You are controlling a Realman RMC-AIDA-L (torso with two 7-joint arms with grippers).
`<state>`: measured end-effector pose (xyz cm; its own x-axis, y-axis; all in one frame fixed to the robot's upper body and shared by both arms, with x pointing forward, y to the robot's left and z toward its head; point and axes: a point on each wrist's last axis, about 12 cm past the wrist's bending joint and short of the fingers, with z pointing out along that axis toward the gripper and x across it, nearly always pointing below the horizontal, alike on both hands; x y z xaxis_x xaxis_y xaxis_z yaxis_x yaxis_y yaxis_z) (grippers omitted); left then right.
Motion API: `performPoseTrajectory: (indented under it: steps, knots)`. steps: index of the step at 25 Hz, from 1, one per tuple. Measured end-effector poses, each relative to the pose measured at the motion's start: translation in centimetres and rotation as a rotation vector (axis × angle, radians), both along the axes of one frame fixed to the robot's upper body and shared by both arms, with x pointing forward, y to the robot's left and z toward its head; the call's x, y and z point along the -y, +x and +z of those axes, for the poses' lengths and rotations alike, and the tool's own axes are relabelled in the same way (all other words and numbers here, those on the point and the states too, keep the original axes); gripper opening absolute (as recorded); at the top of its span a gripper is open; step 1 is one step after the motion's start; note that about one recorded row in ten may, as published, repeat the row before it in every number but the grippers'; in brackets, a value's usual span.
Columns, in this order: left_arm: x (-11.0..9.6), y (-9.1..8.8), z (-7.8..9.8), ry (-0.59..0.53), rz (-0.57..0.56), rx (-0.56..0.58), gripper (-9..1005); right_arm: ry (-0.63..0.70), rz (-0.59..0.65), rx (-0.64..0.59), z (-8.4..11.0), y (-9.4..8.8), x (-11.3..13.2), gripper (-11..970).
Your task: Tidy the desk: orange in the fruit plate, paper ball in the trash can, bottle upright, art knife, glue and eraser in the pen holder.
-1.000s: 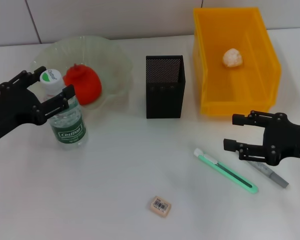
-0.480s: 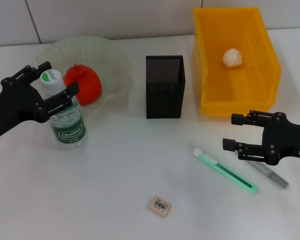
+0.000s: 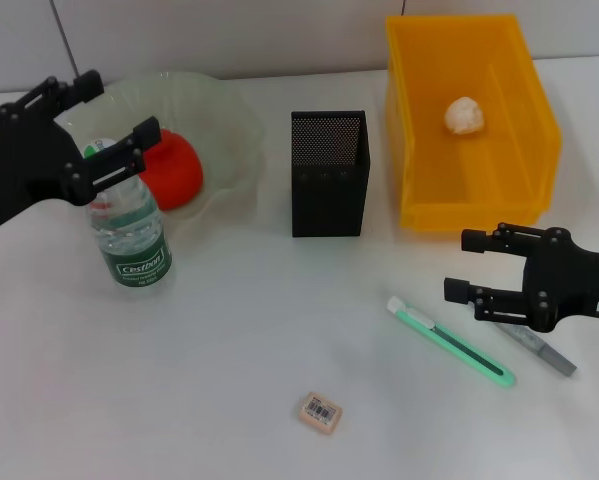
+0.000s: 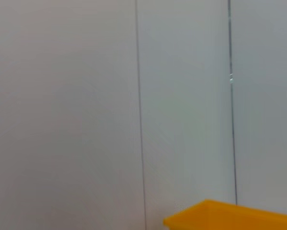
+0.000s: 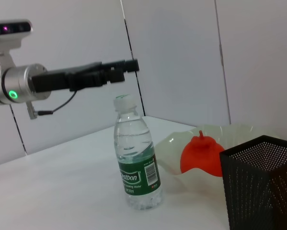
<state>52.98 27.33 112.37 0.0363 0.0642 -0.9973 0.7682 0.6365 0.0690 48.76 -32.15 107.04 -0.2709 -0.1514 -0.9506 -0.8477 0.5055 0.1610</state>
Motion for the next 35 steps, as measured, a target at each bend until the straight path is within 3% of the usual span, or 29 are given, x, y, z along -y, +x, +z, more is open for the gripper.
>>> performPoseTrajectory:
  steps: [10, 17, 20, 30, 35]
  knots:
    - [1.0, -0.4, 1.8, -0.005, -0.136, 0.034, 810, -0.004, -0.005, -0.002, -0.1, 0.0, 0.1, 720]
    - [2.8, -1.2, 2.3, 0.073, -0.368, 0.010, 811, -0.008, 0.000, -0.009, -0.1, 0.0, 0.0, 721]
    - [3.1, -1.4, 2.1, 0.100, -0.403, -0.005, 811, -0.013, 0.004, -0.011, -0.1, 0.0, 0.0, 721]
    - [3.0, -1.1, 1.1, 0.142, -0.393, -0.138, 811, -0.040, -0.003, -0.015, 0.3, 0.0, 0.7, 721]
    - [2.8, -1.5, 0.4, 0.145, -0.384, -0.163, 811, -0.100, -0.023, -0.054, 2.0, 0.9, 1.5, 720]
